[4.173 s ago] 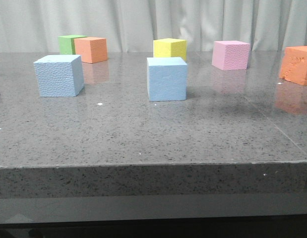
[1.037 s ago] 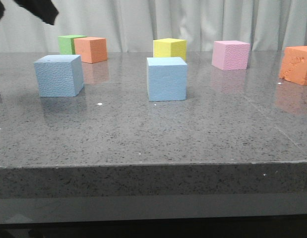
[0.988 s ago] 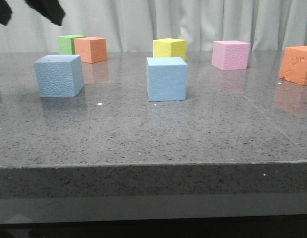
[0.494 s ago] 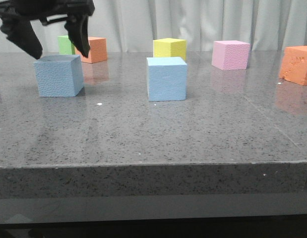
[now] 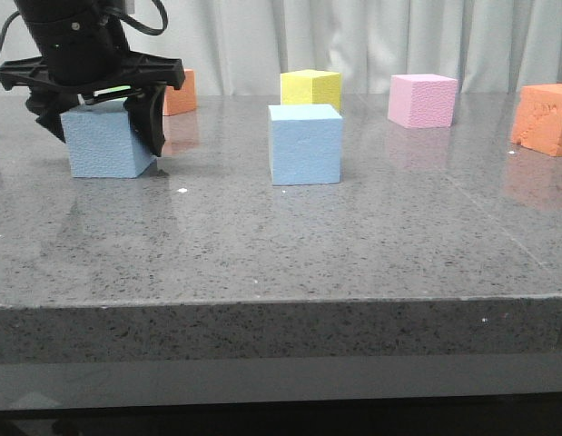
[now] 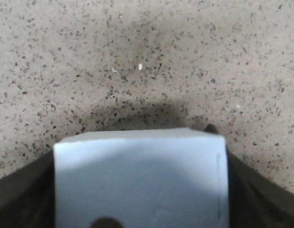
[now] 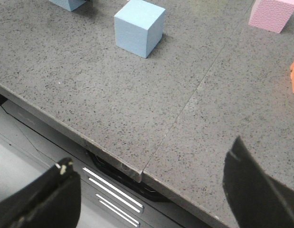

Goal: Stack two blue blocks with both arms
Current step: 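Lift the light-blue cube and carry it over the centered blue cube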

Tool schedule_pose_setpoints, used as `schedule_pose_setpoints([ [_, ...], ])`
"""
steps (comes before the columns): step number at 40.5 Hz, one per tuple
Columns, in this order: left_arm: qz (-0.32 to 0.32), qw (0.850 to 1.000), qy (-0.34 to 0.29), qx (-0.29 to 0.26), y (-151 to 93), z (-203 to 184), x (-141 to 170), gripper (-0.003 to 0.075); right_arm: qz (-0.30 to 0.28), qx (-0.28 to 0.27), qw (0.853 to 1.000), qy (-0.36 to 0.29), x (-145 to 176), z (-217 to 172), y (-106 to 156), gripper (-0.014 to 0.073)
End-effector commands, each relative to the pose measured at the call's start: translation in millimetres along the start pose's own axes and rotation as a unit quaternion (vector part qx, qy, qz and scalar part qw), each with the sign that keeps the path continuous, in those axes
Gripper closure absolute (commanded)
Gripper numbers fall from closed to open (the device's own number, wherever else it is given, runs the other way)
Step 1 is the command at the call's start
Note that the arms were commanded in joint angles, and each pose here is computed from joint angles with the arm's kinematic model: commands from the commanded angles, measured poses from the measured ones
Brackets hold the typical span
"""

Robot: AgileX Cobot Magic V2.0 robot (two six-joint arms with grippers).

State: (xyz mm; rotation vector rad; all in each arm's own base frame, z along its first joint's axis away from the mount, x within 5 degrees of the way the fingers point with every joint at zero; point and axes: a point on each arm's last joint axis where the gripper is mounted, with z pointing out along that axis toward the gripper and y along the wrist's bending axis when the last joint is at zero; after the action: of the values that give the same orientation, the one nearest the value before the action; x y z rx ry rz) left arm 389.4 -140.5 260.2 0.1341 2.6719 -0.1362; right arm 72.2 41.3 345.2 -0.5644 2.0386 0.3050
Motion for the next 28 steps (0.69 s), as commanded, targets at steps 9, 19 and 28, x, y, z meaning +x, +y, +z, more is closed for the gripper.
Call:
schedule_pose_setpoints([
  [9,0.068,0.996,-0.061,0.023,-8.5,-51.3,-18.4,0.026,-0.007,0.01,0.999,-0.044,-12.2,-4.8,-1.7,-0.002],
  [19,0.246,0.959,-0.103,0.099,-41.5,-101.1,-34.9,0.0261,-0.007,0.01,0.999,-0.044,-12.2,-4.8,-1.7,-0.002],
  [28,0.429,0.875,-0.167,0.149,-85.2,-133.3,-31.9,0.0261,-0.007,0.01,0.999,-0.044,-12.2,-4.8,-1.7,-0.002],
])
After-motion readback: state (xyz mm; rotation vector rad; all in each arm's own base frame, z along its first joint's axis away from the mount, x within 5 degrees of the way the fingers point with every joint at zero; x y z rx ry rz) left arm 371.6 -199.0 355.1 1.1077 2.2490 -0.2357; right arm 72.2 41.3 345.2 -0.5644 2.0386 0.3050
